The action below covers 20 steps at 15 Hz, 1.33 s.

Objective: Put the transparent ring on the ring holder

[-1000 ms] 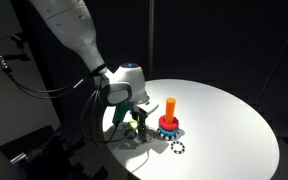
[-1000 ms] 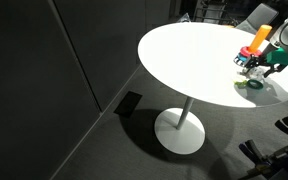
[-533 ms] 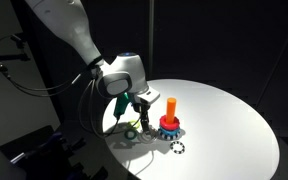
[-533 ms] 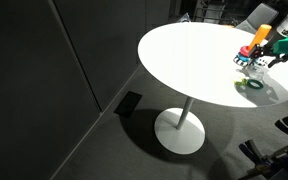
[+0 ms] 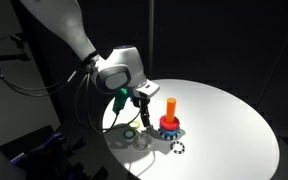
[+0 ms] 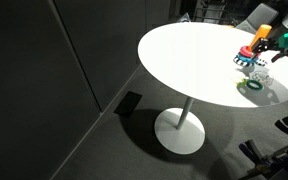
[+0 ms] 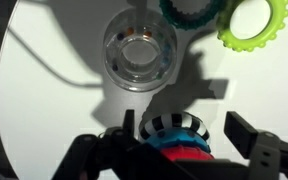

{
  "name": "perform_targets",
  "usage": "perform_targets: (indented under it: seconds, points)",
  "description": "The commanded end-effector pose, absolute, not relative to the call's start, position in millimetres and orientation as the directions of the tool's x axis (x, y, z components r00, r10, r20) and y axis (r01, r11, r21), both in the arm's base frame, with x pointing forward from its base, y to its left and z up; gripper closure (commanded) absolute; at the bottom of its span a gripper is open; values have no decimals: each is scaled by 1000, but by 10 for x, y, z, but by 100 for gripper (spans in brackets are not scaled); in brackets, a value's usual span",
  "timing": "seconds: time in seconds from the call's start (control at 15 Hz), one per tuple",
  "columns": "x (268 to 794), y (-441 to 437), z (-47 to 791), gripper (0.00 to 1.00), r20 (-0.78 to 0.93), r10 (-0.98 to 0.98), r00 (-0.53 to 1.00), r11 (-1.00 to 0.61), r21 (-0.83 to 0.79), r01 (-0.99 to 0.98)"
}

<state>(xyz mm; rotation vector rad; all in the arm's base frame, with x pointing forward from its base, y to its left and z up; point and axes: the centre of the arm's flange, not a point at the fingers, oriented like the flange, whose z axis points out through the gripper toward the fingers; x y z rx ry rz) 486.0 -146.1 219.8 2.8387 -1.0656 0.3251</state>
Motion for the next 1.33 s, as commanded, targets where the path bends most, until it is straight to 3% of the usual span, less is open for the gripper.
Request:
perform_targets:
  seconds: [0.0,1.27]
  points:
    - [4801,-1431,2242,0,208,-650,731,-743,27,-668]
    - [4603,-1565,1694,0,92,-663,743,-734,115,-669]
